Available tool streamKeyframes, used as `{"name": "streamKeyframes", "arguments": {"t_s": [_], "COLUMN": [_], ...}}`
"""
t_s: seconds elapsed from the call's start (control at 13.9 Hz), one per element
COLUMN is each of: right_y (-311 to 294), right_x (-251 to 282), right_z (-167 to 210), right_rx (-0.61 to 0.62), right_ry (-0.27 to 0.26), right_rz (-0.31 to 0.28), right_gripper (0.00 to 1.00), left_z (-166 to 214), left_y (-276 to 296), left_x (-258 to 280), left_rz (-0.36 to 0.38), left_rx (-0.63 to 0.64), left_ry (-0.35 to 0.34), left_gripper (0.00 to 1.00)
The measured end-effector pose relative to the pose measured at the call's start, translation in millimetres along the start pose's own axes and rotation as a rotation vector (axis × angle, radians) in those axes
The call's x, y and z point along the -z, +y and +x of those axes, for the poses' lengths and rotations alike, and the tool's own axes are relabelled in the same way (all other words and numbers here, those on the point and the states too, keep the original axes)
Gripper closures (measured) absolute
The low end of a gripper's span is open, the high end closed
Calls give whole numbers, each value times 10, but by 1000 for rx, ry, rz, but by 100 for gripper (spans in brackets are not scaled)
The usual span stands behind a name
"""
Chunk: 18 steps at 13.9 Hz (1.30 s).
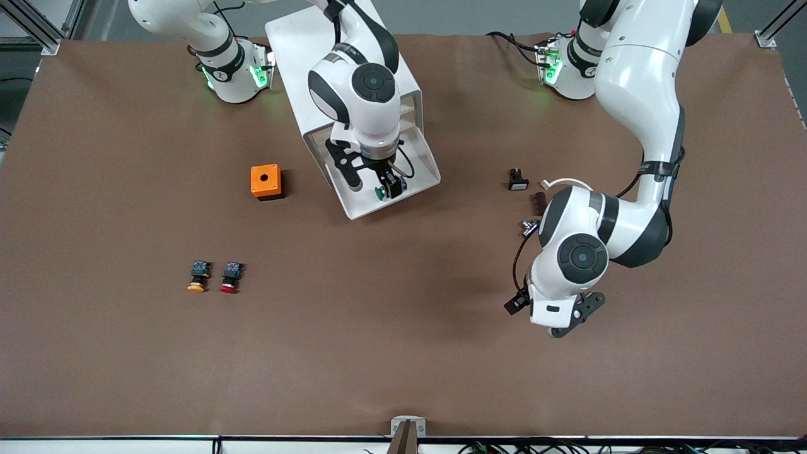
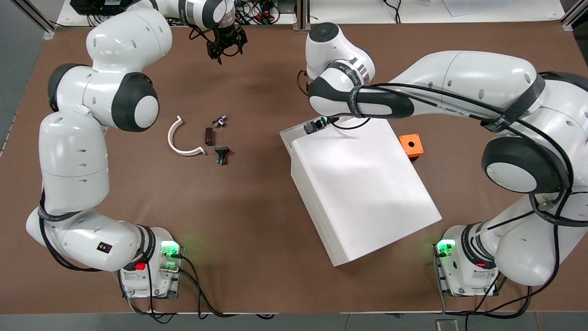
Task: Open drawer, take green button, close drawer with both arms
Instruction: 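Lower the right gripper into the open drawer over the green button, then close the right gripper on the green push button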
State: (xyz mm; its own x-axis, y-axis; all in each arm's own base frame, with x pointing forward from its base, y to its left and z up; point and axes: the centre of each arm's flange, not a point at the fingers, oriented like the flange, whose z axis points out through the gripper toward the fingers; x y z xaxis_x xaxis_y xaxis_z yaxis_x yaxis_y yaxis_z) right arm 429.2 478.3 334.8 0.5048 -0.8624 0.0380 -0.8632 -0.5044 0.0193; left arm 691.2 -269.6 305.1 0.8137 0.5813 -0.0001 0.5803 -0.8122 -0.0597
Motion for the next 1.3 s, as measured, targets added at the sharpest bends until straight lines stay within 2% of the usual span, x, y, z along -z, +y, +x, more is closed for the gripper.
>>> {"name": "streamKeyframes", "arguments": {"t_s": [0.43,1.3], "right_y": [-33,-33], "right_x": [-275,-456], "right_z": [-132,-211], "right_rx": [2,11], "right_ry": [11,17], "right_rz": [-17,-27], "right_gripper": [0,3], "left_z": [7,31], "left_y": [-11,-28], "left_x": [-46,-64], "left_rz": [5,6], "left_rx": [2,3], "left_ry": [-3,-4], "left_gripper": [0,0]}}
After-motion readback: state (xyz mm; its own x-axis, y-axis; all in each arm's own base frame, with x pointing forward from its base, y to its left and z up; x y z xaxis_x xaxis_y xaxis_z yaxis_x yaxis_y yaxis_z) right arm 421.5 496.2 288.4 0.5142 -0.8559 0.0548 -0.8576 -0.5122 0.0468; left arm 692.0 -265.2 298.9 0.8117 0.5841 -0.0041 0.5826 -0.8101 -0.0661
